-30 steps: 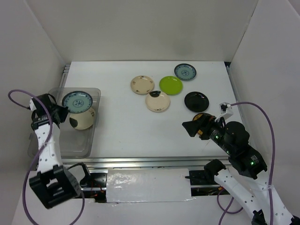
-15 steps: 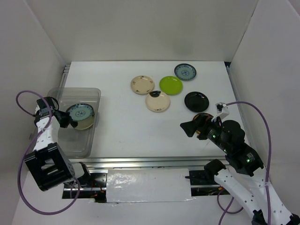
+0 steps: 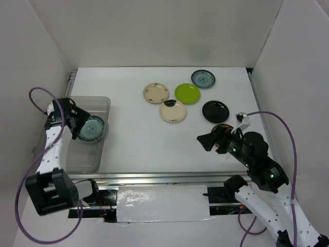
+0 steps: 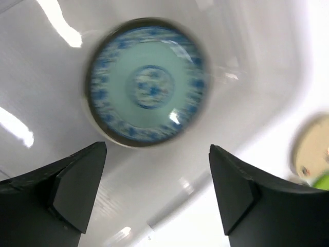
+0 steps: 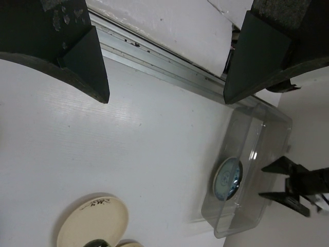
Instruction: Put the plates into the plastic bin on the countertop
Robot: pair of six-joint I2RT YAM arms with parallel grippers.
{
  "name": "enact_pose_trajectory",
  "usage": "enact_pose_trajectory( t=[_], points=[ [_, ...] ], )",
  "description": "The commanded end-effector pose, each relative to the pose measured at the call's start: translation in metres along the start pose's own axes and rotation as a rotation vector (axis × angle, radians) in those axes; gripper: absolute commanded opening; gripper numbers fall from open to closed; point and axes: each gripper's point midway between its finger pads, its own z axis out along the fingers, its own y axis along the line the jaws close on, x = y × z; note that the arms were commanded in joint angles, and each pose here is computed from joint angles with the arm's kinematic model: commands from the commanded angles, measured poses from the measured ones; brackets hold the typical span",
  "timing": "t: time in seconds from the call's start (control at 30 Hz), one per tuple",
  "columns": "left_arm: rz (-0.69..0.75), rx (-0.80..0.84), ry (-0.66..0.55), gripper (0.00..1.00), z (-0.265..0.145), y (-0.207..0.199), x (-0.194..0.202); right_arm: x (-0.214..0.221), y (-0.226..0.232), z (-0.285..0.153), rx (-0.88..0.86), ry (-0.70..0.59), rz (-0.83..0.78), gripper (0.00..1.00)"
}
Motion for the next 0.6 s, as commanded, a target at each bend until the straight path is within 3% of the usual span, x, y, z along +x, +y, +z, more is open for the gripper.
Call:
enact_pose_trajectory(
  t=[0.0,0.1,0.2,0.27,0.3,0.4,0.57],
  points=[
    [0.136,0.14,-0.19,0.95,-0.079,-0.048,-0.02,-0.009,0.006,0.005,-0.031,-0.034,-0.02,1.0],
    [0.284,0.33,-0.143,0.99,-0.107,-0.088,0.02,-0.009,0.0,0.009,-0.008,-0.051,0.003,1.0],
    [0.484,0.557,0.03,0.99,-0.124,-0.141,0.104,-0.012,-0.006,0.014,0.026,-0.073,0.041,1.0],
    [0.574,0.629,0.105,0.99,-0.128,-0.163,0.145,-0.015,-0.012,0.017,0.063,-0.095,0.064,1.0],
    [0.659,0.65,0.171,0.99,-0.127,-0.176,0.184,-0.016,-0.014,0.018,0.074,-0.096,0.068,1.0],
    [0.736,0.672,0.248,0.99,-0.108,-0.203,0.237,-0.018,-0.014,0.016,0.073,-0.104,0.075,1.0],
    [0.669,0.687,0.293,0.99,-0.068,-0.233,0.266,-0.016,-0.013,0.008,0.064,-0.099,0.049,1.0]
  ],
)
